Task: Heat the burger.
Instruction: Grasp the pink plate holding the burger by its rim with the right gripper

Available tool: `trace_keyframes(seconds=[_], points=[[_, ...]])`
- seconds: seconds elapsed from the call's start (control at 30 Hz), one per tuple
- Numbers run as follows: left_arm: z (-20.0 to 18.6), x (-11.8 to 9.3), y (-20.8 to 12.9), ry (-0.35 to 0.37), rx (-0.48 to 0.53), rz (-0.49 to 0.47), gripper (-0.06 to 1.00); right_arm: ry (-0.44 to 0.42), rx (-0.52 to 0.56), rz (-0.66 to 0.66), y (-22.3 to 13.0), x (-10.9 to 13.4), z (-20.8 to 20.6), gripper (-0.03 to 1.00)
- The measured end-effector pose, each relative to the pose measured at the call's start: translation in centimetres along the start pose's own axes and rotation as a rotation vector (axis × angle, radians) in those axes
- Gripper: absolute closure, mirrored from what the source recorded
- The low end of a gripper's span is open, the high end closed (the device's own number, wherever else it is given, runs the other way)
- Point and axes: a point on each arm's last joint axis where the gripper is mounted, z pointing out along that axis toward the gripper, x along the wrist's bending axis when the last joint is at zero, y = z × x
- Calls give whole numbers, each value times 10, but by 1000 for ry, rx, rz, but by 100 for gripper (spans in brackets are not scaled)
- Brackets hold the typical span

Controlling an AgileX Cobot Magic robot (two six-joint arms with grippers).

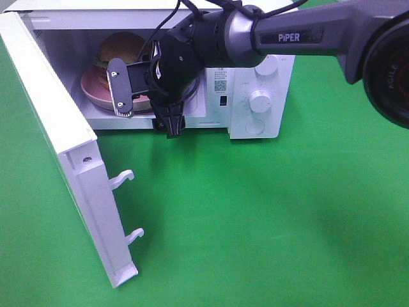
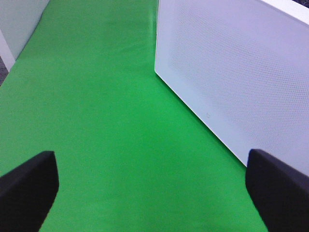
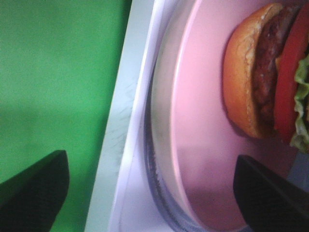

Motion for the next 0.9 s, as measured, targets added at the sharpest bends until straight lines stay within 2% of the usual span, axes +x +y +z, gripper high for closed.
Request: trace_keyframes(seconds=[0.47,0.53,0.57,0.6,0.63,0.67,0.7,0.73,0.77,0.8,0.83,0.87,0.9], points=[[0,0,0,1,0,0,-3,-9,15,36,-14,-7,12,12],[0,0,0,1,0,0,-3,-14,13,36,-14,-8,13,19],[0,0,0,1,0,0,-3,-14,13,36,-14,-8,13,19],[0,0,0,1,0,0,-3,-19,7,39,-14,-8,13,26],[0,0,0,1,0,0,-3,-19,7,39,-14,-8,13,26],[0,0,0,1,0,0,-3,-20,7,39,-14,-8,13,35],[0,0,0,1,0,0,-3,-20,7,39,-14,-8,13,35],[0,0,0,1,0,0,-3,-19,6,38,-14,-7,14,46],[0,0,0,1,0,0,-3,-19,6,38,-14,-7,14,46],[0,0,0,1,0,0,-3,-15,7,37,-14,-5,17,57],[0,0,0,1,0,0,-3,-15,7,37,-14,-5,17,57],[0,0,0,1,0,0,-3,-24,3,35,-14,-6,17,68],[0,0,0,1,0,0,-3,-24,3,35,-14,-6,17,68]])
